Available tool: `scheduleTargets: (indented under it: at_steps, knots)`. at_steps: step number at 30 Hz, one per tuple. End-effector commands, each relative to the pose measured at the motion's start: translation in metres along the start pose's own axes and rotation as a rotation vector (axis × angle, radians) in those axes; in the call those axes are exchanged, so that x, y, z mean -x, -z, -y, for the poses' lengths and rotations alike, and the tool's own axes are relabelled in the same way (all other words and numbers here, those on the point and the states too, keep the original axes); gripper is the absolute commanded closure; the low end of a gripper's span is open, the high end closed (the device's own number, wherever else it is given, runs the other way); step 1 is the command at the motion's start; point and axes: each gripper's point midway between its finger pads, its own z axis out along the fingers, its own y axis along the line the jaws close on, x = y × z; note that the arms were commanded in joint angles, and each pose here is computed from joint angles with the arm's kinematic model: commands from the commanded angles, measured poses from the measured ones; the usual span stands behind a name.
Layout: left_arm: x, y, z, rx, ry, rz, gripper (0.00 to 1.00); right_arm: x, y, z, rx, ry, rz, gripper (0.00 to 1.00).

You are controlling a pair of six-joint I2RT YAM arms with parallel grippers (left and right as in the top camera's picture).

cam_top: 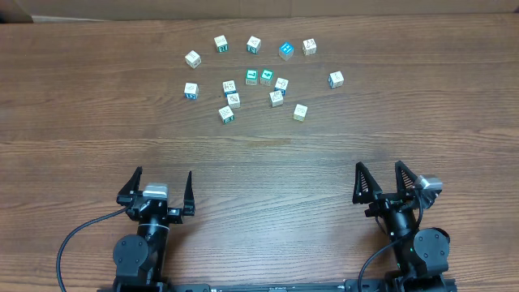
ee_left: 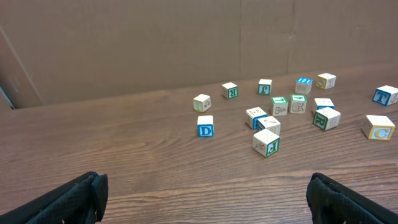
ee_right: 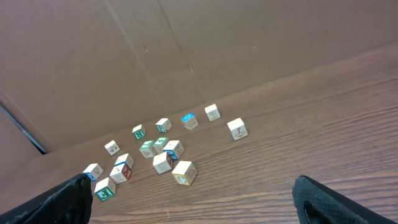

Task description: Form a circle

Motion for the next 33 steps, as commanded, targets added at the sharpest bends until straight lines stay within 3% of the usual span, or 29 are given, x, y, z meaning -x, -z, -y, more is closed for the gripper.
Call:
scheduleTargets:
  at_steps: [1, 22, 33]
  knots:
    - [0.001, 0.0, -0.002, 0.009, -0.025, 0.007, 0.0, 0.001, 0.0, 0.003, -0.013, 0.001, 0.014, 0.0]
    - [0.001, 0.0, -0.002, 0.009, -0.025, 0.007, 0.0, 0.002, 0.001, 0.002, -0.008, 0.001, 0.007, 0.0]
    - [0.001, 0.0, -0.002, 0.009, -0.025, 0.007, 0.01, 0.048, 0.017, -0.019, 0.007, 0.003, 0.046, 0.0]
